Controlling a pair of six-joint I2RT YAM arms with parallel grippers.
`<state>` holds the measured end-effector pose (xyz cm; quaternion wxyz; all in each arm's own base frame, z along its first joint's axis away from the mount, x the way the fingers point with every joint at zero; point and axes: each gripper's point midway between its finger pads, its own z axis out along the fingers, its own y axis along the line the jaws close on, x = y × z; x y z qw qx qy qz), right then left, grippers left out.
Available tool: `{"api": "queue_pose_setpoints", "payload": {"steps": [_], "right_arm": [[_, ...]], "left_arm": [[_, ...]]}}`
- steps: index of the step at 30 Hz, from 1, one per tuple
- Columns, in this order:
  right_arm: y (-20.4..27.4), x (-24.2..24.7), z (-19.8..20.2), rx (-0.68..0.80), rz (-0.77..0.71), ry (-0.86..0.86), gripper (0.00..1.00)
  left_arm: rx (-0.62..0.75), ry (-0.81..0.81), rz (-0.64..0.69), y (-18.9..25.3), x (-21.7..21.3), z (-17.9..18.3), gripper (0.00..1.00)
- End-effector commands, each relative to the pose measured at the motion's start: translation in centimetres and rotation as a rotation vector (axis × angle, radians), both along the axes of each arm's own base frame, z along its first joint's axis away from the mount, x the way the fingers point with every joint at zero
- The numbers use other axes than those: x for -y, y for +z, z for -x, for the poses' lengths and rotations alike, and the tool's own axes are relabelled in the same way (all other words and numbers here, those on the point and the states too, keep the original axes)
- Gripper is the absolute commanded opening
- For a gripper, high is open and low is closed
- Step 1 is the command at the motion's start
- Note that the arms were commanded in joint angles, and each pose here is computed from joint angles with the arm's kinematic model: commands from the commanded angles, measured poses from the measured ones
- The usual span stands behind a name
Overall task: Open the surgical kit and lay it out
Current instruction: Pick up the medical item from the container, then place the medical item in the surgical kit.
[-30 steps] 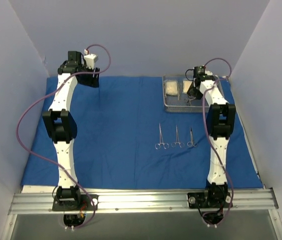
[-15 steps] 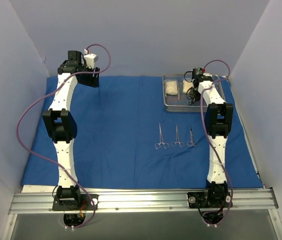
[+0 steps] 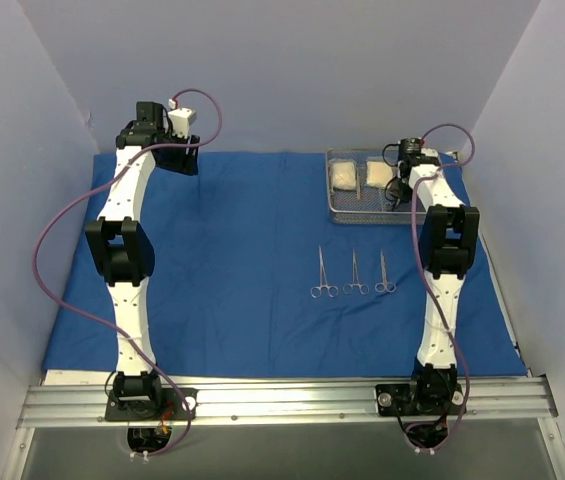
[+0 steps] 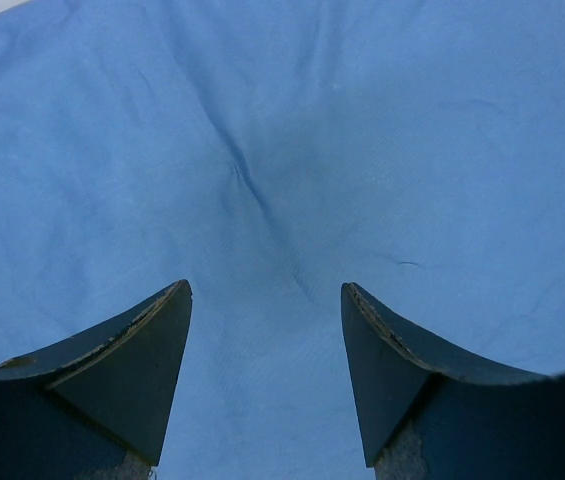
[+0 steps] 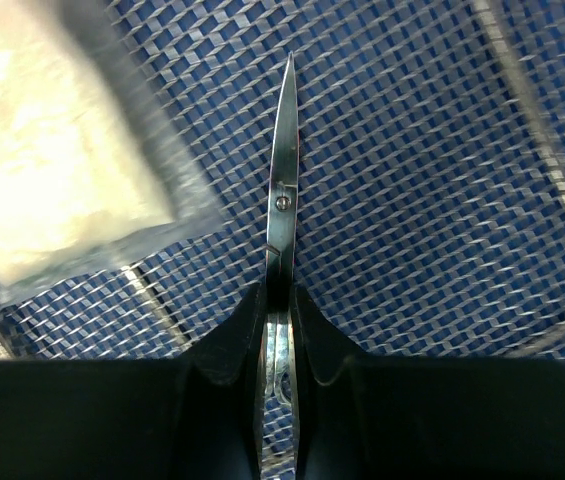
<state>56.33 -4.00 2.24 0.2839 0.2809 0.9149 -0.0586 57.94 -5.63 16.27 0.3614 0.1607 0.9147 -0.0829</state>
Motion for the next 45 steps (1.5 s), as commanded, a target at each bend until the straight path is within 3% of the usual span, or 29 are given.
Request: {"api": "queue_pose_setpoints", "payload": {"steps": [1, 9, 18, 26, 29, 34, 41, 45], "right_arm": [[4.8, 2.0, -0.5, 0.109, 0.002, -0.033, 0.00], [4.4, 3.6, -0.7, 0.116, 0.007, -0.034, 0.00], [11.0, 3.4, -3.2, 0.281, 0.017, 0.030, 0.00], [16.1, 1.2, -2.6, 0.350, 0.050, 0.159, 0.00], [16.9, -0.5, -0.9, 0.314, 0.085, 0.252, 0.00], [15.1, -3.8, 5.6, 0.152, 0.123, 0.401, 0.00], [10.0, -4.3, 16.4, -0.084, 0.087, 0.381, 0.00], [8.1, -3.0, 20.5, -0.212, 0.106, 0.357, 0.00]], "left_arm": [[0.068, -0.001, 0.000, 3.3, -0.2, 0.1, 0.70], [0.073, -0.003, -0.002, 3.5, -0.1, 0.1, 0.70], [0.076, -0.004, -0.003, 3.7, -0.1, 0.1, 0.71], [0.082, -0.010, 0.001, 4.1, 0.2, 0.2, 0.70], [0.086, -0.012, 0.004, 4.3, 0.3, 0.3, 0.70], [0.094, -0.011, 0.008, 4.5, 0.4, 0.2, 0.70], [0.068, 0.017, 0.009, 3.6, 0.4, 0.6, 0.70], [0.040, 0.036, 0.002, 2.5, -0.3, 1.2, 0.69]]}}
